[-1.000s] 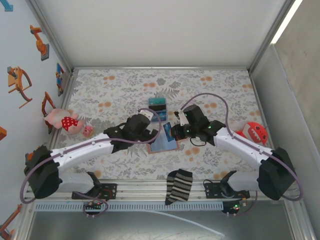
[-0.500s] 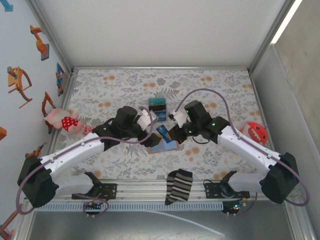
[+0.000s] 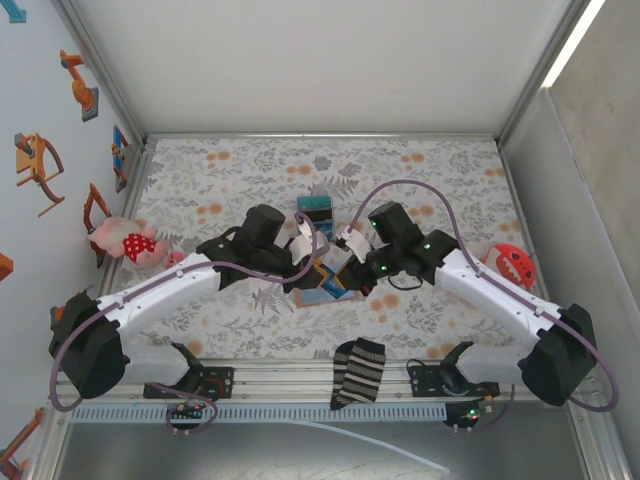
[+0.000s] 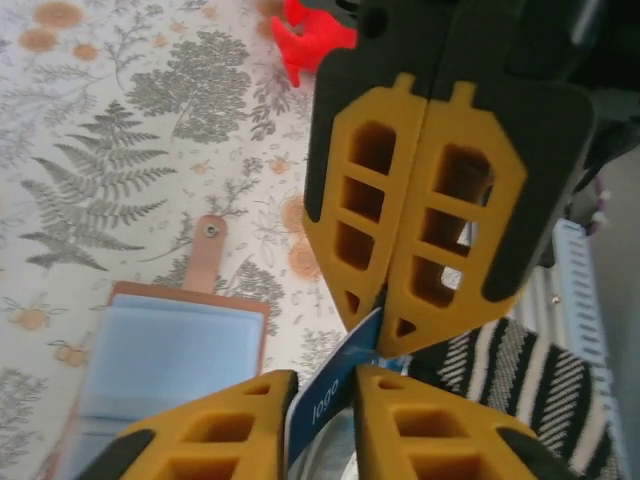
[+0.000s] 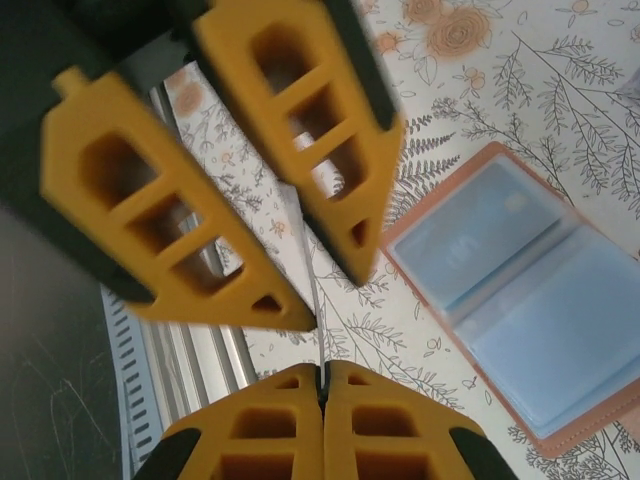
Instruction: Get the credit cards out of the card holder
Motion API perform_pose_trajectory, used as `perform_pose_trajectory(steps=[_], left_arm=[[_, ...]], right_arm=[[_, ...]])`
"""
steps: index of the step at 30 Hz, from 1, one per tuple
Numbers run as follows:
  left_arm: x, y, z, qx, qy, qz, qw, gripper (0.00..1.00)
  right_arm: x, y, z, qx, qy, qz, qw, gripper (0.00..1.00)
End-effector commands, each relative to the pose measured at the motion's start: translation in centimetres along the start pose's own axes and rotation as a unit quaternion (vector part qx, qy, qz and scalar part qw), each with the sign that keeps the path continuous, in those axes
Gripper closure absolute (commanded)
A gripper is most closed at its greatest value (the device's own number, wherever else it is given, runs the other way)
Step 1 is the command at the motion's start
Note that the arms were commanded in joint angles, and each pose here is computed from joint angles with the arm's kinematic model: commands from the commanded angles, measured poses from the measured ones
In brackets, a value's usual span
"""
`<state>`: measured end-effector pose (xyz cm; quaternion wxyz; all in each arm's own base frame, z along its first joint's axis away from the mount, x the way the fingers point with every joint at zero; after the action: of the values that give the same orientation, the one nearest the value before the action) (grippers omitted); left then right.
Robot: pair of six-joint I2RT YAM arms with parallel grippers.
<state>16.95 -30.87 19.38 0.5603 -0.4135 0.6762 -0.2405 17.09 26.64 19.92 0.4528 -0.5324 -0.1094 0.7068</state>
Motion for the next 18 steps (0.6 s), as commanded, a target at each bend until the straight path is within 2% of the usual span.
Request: perform_pose_trajectory(steps=[1, 5, 8, 9, 13, 18], left_arm=[[-0.3, -0.9, -0.5, 0.013, 0.024, -0.007, 1.0, 0.98], [-0.6, -0.9, -0.6, 0.014, 0.022, -0.01, 1.0, 1.0], [-1.2, -0.9, -0.7, 0.016, 0.011, -0.023, 1.0, 1.0], [-1.5, -0.9, -0.6, 0.016, 0.004, -0.03, 0.999, 1.0], [-3.0, -1.3, -0.3, 0.012, -0.041, -0.074, 0.996, 1.0], [-5.6, -2.7, -0.8, -0.009, -0.077, -0.169, 0.982, 1.0]], right_arm=[[-0.5, -1.3, 1.3, -0.03, -0.025, -0.012, 0.999, 1.0], [-0.7, -1.7, 1.1, -0.03, -0.015, -0.022, 0.999, 0.98], [-1.1, -2.0, 0.4, -0.024, 0.014, -0.041, 0.999, 0.75], [-1.3, -2.1, 0.3, -0.023, 0.022, -0.05, 0.998, 0.71], [-2.6, -2.7, 0.0, -0.015, 0.053, -0.102, 0.993, 0.63], [-4.0, -3.8, 0.6, 0.006, 0.048, -0.197, 0.979, 0.51]])
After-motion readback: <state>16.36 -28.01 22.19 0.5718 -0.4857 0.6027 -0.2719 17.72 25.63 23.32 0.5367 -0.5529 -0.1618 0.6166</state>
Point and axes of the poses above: each hand's point on the last joint's axis, 136 mm out from that joint toward the fingers, its own x axis out along the fingers, its own z axis along the line the jaws close on, y = z × x, the point moved 2 cm from there along -x, back along the fingers, and after that the axes turned 1 degree about -x, right-handed, at the moved point
